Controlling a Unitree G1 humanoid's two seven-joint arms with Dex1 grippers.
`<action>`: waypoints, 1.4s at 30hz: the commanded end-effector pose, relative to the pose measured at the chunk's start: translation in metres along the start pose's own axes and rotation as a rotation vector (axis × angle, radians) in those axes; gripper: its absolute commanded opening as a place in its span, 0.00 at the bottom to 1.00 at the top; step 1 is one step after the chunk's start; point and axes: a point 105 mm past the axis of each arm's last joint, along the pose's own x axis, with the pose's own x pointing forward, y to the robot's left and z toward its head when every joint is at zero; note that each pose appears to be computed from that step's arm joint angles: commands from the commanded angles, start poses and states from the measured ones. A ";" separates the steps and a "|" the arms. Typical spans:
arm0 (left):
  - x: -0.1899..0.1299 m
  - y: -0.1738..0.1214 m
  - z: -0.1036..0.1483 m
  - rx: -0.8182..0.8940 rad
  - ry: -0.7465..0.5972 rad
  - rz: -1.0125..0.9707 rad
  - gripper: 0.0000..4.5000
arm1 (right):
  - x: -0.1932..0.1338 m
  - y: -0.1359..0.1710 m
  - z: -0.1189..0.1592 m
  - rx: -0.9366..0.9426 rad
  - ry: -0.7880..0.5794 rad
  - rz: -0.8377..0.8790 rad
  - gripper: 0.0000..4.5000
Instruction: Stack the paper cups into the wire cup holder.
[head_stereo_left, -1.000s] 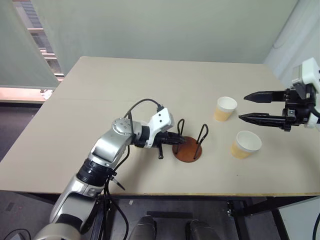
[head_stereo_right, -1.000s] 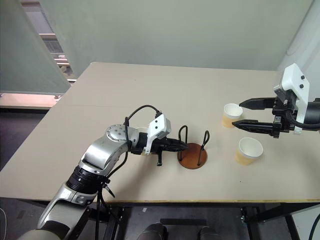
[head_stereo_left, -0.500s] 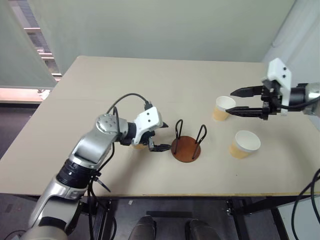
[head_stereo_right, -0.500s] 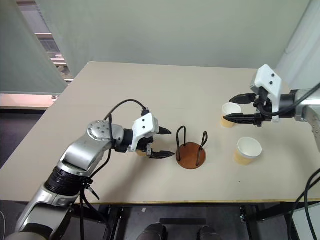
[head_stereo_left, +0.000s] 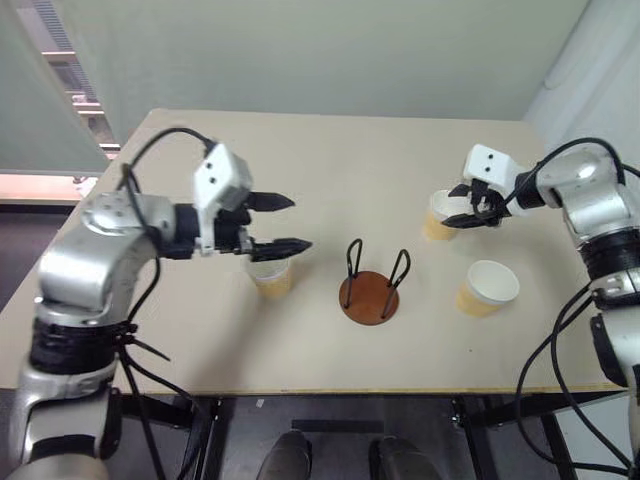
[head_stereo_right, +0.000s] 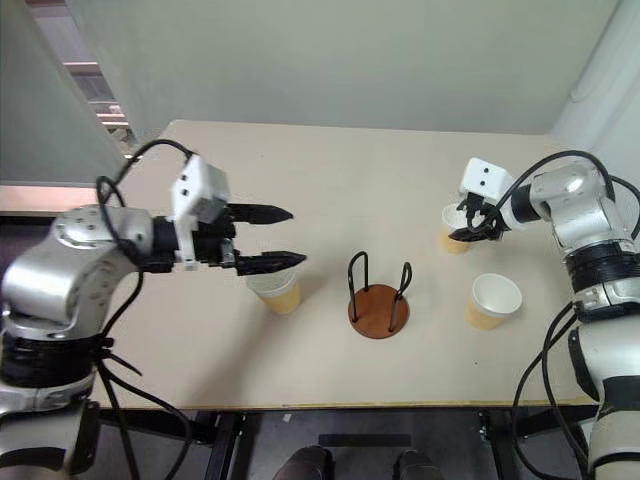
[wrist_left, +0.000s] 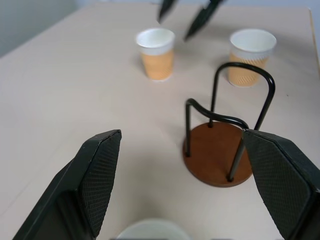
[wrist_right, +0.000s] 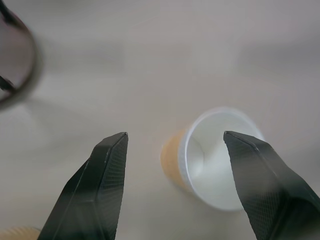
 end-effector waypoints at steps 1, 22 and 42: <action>-0.012 -0.008 0.012 0.032 -0.048 -0.009 0.92 | -0.002 -0.014 -0.004 -0.019 0.046 -0.054 0.70; -0.025 -0.004 0.003 0.067 0.001 -0.022 0.93 | 0.011 -0.011 -0.008 0.010 0.058 -0.012 0.01; -0.019 0.000 -0.006 0.097 0.069 -0.167 0.93 | -0.069 0.102 0.155 -0.457 -0.303 0.413 0.01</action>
